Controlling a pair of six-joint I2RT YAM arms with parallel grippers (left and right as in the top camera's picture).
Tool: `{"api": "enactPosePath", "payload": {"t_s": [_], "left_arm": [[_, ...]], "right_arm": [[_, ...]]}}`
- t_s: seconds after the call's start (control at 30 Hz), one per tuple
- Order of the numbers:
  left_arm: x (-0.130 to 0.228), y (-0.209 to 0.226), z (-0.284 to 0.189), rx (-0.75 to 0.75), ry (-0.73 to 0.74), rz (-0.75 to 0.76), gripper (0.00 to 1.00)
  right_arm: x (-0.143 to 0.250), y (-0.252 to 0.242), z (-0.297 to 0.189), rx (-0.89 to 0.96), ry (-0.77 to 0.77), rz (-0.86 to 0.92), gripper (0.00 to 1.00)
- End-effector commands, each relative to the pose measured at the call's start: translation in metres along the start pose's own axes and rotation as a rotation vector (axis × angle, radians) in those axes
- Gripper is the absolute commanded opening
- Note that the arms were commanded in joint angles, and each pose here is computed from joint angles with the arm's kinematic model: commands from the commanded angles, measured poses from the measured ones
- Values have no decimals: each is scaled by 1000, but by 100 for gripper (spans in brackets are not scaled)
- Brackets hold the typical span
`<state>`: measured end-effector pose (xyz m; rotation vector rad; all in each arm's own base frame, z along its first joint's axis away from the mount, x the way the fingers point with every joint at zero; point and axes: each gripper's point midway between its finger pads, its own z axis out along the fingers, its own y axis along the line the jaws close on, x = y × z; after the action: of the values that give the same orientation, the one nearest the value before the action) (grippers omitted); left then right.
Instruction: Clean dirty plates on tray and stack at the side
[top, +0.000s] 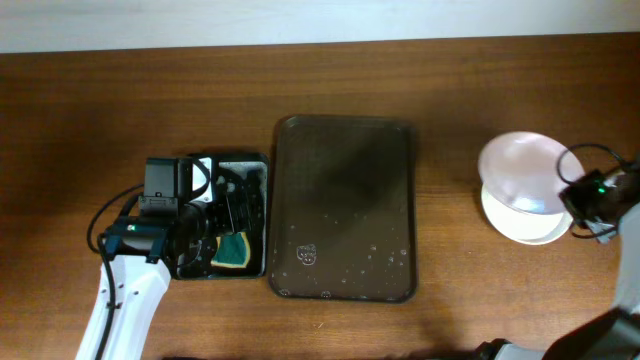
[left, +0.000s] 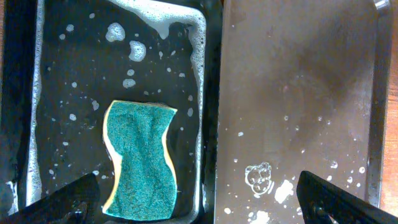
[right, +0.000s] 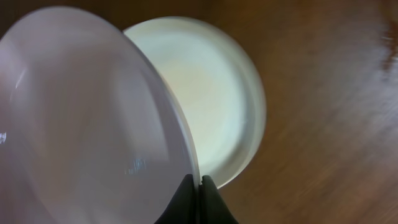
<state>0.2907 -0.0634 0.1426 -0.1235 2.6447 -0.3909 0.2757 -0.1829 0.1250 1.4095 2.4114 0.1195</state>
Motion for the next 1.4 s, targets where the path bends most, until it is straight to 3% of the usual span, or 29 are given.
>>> {"api": "enactPosePath", "payload": {"t_s": [0.0,0.07,0.13,0.2,0.3,0.4,0.47,0.6,0.7,0.73,0.83,0.93,0.97,1.17,1.37], "left_arm": [[-5,-3,-4,14,-18,14,100],[-5,-3,-4,14,-18,14,99],[-5,-3,-4,14,-18,14,100],[-5,-3,-4,14,-18,14,99],[-5,-3,-4,14,-18,14,99],[-5,-3,-4,14,-18,14,99],[-5,-3,-4,14,-18,14,100],[-5,-3,-4,14,-18,14,99],[-5,-3,-4,14,-18,14,99],[-5,-3,-4,14,-18,14,100],[-5,-3,-4,14,-18,14,99],[-5,-3,-4,14,-18,14,99],[-5,-3,-4,14,-18,14,99],[-5,-3,-4,14,-18,14,99],[-5,-3,-4,14,-18,14,99]], "right_arm": [[-6,-24,29,37,75,50,4],[0,-29,44,69,119,48,7],[-7,-17,41,1,99,-1,56],[-10,19,14,-180,76,-78,68],[28,88,-65,-420,-9,-318,65],[103,101,-104,-369,11,-571,59],[164,98,-103,-315,110,-759,55],[238,100,-82,-320,268,-941,52],[269,111,-88,-386,276,-1070,58],[282,119,-99,-444,256,-1130,64],[289,123,-119,-532,203,-1174,76],[267,129,-142,-580,21,-1153,84],[264,131,-150,-614,-14,-1148,100],[265,131,-147,-604,-5,-1149,99],[272,136,-115,-502,91,-1166,99]]}}
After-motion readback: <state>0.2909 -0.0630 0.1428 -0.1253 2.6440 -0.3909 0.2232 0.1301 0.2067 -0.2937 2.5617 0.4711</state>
